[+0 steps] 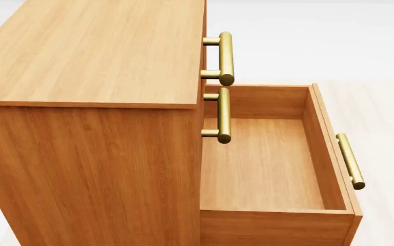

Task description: Put the bowl in the bottom drawer of the cabinet and close it.

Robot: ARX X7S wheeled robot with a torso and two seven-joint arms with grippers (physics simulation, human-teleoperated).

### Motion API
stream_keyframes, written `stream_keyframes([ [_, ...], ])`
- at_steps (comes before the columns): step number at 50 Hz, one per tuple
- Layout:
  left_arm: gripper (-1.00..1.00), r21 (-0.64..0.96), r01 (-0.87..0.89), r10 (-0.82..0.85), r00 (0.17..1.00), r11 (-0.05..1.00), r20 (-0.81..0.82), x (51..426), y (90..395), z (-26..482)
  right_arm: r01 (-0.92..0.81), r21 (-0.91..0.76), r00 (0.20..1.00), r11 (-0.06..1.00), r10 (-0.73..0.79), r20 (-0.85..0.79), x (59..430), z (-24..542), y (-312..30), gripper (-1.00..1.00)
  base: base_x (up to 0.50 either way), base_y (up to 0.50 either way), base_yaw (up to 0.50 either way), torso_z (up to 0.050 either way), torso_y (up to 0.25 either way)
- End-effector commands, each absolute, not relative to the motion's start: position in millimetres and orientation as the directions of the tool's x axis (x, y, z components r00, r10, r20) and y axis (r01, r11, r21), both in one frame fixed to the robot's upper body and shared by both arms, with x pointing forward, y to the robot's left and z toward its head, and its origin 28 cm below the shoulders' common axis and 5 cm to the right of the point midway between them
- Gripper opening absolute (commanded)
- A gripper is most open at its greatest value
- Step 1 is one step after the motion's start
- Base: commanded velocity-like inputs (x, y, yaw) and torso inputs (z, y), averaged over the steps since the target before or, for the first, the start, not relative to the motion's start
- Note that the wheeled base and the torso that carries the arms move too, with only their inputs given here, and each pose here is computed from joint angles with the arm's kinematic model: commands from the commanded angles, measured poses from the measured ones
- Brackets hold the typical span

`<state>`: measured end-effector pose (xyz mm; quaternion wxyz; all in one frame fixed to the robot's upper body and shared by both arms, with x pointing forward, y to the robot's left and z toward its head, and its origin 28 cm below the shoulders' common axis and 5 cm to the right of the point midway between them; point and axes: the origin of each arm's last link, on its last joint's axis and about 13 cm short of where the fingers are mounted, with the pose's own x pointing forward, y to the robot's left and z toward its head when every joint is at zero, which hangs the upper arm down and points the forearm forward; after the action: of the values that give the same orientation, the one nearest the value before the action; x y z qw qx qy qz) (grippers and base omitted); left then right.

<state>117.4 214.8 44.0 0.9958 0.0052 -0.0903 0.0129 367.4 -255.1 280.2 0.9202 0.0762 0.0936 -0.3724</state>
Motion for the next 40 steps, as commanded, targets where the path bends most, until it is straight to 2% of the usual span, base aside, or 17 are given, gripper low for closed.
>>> stream_keyframes([
  [1, 1.00, 0.010, -0.028, 0.026, 0.983, 1.000, 0.179, 117.2, 214.9, 44.4, 0.662, 0.047, 0.738, 0.748, -0.638, -0.221, 380.9, 288.4, -245.4, -1.00, 0.00, 0.00, 0.00, 0.000, 0.000],
  [23, 1.00, 0.004, -0.035, 0.034, 0.982, 0.999, 0.184, 117.4, 215.1, 44.7, 0.578, 0.007, 0.792, 0.816, -0.559, -0.245, 405.4, 295.6, -226.6, -1.00, 0.00, 0.00, 0.00, 0.000, 0.000],
  [40, 1.00, 0.005, -0.034, 0.033, 0.982, 0.999, 0.184, 117.8, 215.1, 44.5, 0.536, -0.010, 0.806, 0.844, -0.516, -0.290, 413.3, 288.0, -208.8, -1.00, 0.00, 0.00, 0.00, 0.000, 0.001],
])
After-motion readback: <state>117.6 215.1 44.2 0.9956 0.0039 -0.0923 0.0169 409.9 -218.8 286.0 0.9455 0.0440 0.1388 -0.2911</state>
